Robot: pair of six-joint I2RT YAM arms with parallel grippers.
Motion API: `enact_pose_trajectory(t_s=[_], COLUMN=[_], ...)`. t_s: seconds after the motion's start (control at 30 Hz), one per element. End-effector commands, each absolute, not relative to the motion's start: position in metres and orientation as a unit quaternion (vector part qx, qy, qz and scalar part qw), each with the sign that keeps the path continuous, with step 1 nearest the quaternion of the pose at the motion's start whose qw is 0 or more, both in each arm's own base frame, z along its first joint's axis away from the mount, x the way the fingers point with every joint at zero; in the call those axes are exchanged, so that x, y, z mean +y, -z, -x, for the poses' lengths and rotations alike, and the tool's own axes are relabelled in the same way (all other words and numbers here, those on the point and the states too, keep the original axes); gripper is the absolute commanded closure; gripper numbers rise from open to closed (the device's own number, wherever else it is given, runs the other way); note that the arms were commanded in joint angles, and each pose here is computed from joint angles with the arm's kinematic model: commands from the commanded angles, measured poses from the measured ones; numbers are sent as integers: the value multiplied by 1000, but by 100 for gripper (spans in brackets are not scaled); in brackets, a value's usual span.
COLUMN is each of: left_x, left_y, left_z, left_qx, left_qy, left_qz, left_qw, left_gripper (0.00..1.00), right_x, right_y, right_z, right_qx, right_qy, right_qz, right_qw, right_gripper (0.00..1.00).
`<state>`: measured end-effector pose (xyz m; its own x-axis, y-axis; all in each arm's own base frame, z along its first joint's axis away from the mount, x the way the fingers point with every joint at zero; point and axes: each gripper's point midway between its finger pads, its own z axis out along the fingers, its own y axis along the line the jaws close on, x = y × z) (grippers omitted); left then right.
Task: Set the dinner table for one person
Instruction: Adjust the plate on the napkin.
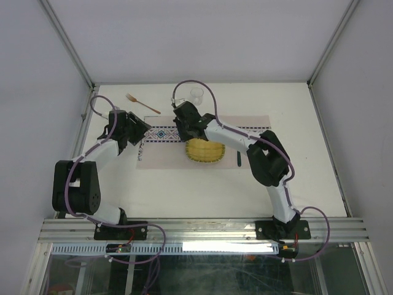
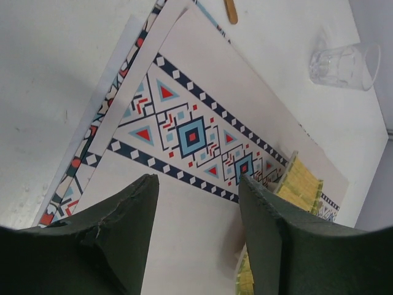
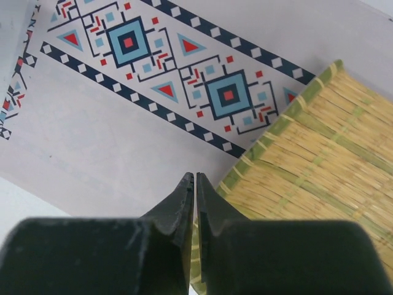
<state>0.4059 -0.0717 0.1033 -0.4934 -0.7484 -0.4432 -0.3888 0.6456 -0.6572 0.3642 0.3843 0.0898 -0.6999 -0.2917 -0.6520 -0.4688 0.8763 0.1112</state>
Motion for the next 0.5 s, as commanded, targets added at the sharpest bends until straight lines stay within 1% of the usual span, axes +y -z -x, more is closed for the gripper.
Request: enact_pose_trajectory(t_s=[0.0,0.47], left_x=[-82,-99], left_y=[-112,-79], left_z=[-403,-393], left_qx=[812,824], left_qy=[270,254], left_qz=[340,336], left_qw=[391,379], left_gripper=[44,44], right_x=[405,408], right_y=[-95,-73], right_z=[-365,-358], right_qx=[905,912], right_qy=[-137,-101], right_qz=[227,245], right_qw=[333,312], right_gripper=[93,95])
